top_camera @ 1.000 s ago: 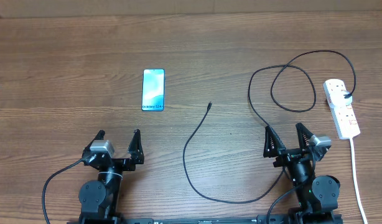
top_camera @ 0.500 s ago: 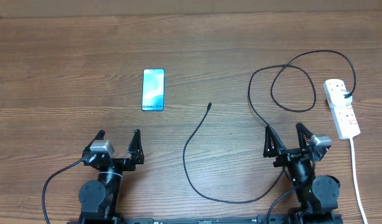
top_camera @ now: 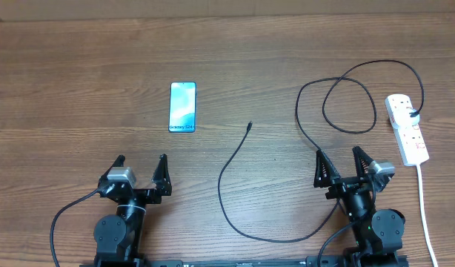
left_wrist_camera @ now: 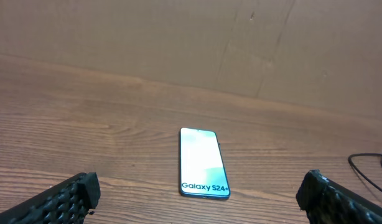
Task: Plug charger to phone and switch on socket
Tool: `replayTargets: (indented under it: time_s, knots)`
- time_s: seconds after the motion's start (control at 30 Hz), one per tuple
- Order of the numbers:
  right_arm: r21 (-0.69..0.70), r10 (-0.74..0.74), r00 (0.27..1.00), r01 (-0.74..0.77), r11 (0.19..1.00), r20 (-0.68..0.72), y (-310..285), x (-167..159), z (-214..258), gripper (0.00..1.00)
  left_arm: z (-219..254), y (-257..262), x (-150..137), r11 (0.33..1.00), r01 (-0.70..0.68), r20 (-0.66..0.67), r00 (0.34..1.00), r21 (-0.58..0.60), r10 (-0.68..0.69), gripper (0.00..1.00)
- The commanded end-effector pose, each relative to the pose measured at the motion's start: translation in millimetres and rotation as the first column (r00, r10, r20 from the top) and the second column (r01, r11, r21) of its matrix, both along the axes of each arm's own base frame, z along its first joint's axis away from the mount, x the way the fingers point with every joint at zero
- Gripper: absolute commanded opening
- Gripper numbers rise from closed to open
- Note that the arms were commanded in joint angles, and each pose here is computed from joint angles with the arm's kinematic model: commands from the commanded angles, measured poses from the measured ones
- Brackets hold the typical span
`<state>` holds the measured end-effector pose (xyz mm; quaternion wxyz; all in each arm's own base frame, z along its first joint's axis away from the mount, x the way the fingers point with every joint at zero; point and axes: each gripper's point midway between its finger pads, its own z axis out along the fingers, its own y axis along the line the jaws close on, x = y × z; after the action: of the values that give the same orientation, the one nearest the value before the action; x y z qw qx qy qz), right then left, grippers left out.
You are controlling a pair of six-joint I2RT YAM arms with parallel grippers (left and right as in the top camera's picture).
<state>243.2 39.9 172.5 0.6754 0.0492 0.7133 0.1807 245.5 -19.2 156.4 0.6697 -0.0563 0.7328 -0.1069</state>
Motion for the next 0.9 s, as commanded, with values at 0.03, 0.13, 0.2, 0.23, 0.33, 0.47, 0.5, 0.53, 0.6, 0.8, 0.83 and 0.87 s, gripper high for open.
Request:
replayTargets:
  time_s: [0.03,0.13,0.2,0.23,0.33,0.47,0.5,0.53,0.6,0.8,0.83,0.87]
  knots:
    - [0.0,0.002,1.0,-0.002,1.0,0.002,0.6,0.0,-2.0,1.0,0.0,-0.4,-0.1,1.0,0.003,0.004,1.0,-0.014,-0.003,1.0]
    - [0.0,0.002,1.0,-0.002,1.0,0.002,0.6,0.0,-2.0,1.0,0.4,-4.2,-0.4,0.992,0.016,-0.004,1.0,-0.125,-0.017,1.0]
    - [0.0,0.002,1.0,-0.002,1.0,0.002,0.6,0.0,-2.0,1.0,0.5,-7.3,-0.8,0.985,0.03,-0.008,0.999,-0.171,-0.032,1.0]
    - [0.0,0.002,1.0,-0.002,1.0,0.002,0.6,0.0,-2.0,1.0,0.5,-7.2,-0.8,0.984,0.029,-0.008,0.999,-0.177,-0.031,1.0]
    - [0.0,0.002,1.0,-0.002,1.0,0.002,0.6,0.0,-2.0,1.0,0.0,-5.8,-0.6,0.984,0.021,-0.01,1.0,-0.175,-0.023,0.89]
    - [0.0,0.002,1.0,-0.002,1.0,0.002,0.6,0.0,-2.0,1.0,-2.9,-2.7,0.1,0.982,-0.001,-0.024,1.0,-0.19,-0.003,0.06]
    - [0.0,0.002,1.0,-0.002,1.0,0.002,0.6,0.0,-2.0,1.0,-3.8,-2.6,0.3,0.98,-0.003,-0.029,1.0,-0.199,-0.002,0.04]
    - [0.0,0.002,1.0,-0.002,1.0,0.002,0.6,0.0,-1.9,1.0,-4.4,-2.6,0.4,0.977,-0.005,-0.033,0.999,-0.212,-0.002,0.04]
    - [0.0,0.002,1.0,-0.002,1.0,0.002,0.6,0.0,-2.0,1.0,-4.8,-2.8,0.5,0.975,-0.006,-0.036,0.999,-0.221,-0.002,0.04]
    - [0.0,0.002,1.0,-0.002,1.0,0.002,0.6,0.0,-2.0,1.0,-1.0,-7.2,0.2,0.967,0.019,-0.024,0.999,-0.252,-0.026,0.04]
    - [0.0,0.002,1.0,-0.002,1.0,0.002,0.6,0.0,-2.0,1.0,0.1,-9.3,-0.3,0.967,0.031,-0.024,0.999,-0.253,-0.038,0.04]
    - [0.0,0.002,1.0,-0.002,1.0,0.002,0.6,0.0,-2.0,1.0,0.9,-12.0,-1.3,0.966,0.045,-0.029,0.998,-0.254,-0.054,0.04]
